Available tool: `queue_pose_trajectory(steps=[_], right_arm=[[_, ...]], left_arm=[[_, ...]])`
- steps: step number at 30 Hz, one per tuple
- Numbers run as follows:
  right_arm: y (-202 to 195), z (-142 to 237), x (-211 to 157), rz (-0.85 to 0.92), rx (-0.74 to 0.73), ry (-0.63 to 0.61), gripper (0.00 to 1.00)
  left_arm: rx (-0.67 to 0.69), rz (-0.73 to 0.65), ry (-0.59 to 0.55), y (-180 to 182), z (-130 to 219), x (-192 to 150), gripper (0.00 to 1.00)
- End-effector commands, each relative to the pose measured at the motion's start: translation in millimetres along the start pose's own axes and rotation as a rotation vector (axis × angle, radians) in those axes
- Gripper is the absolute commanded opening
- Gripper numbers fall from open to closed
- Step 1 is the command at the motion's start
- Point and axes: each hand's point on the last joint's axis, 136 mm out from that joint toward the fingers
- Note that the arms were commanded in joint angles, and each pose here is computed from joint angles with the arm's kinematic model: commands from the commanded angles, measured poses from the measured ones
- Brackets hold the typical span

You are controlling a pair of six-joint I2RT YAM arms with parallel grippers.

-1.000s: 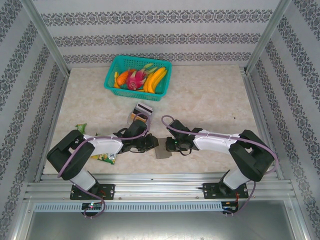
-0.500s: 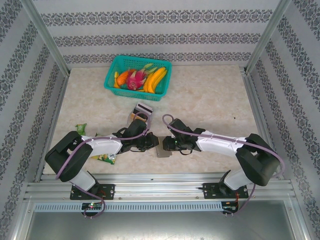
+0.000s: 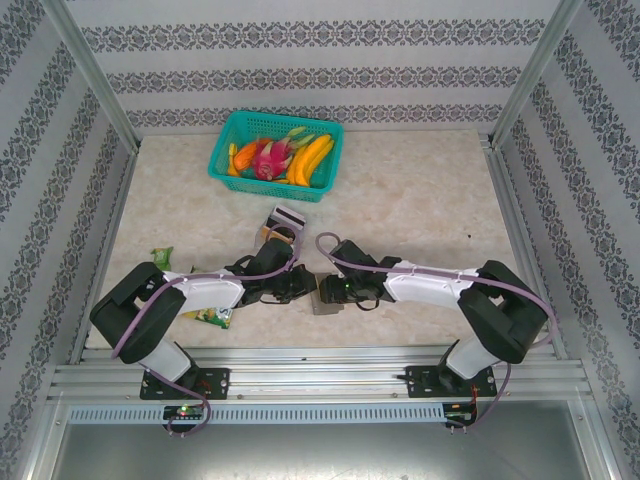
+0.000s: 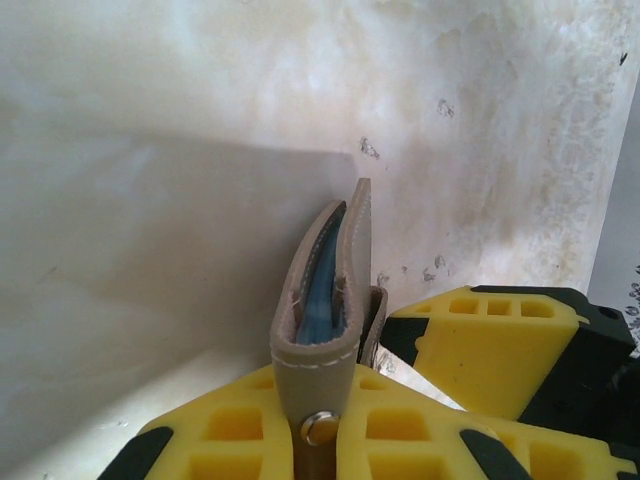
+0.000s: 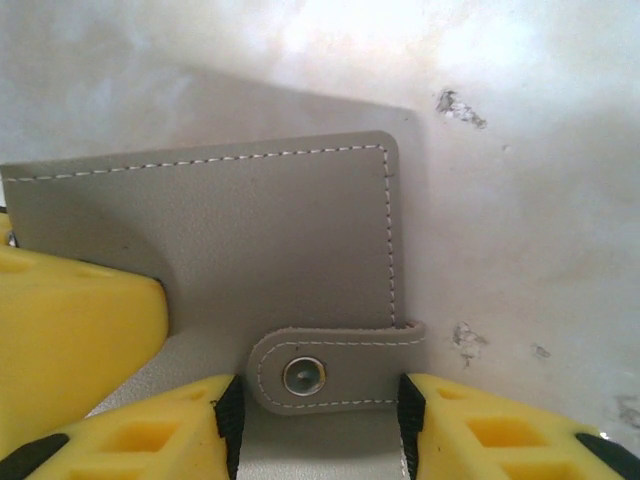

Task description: Put the credit cards into the card holder

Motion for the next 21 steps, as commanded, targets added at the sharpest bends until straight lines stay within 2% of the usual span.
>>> queue_pose_trajectory(steps=[1, 3, 10, 21], right_arm=[[-4.5, -9.2, 7.0, 0.060, -0.093, -0.061, 0.48], [-12.2, -11.3, 13.0, 0.071, -0.169, -0.104, 0.48], [-32.8, -2.7, 30.7, 0.030, -0.287, -0.201, 0.30], [-64.6, 17.6, 44.2, -0.034, -0.335, -0.215, 0.29]], left_arm=[[-0.130, -0.060, -0.026, -33.1, 2.0, 7.7, 0.07], [-0.141, -0.061, -0.013, -34.8, 1.0, 5.5, 0.06], [-0.104, -0.048, 0.014, -23.3, 4.6, -5.1, 0.01], [-0.038, -0.063, 0.006, -11.7, 13.3, -8.4, 0.00]])
Point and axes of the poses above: each hand's point on the last joint's axis, 136 mm out from that joint toward the fingers, its own z axis back along the fingers, its own y axis along the line the jaws close on, x = y × z, and after that the axes turned 14 degrees about -z, right-handed
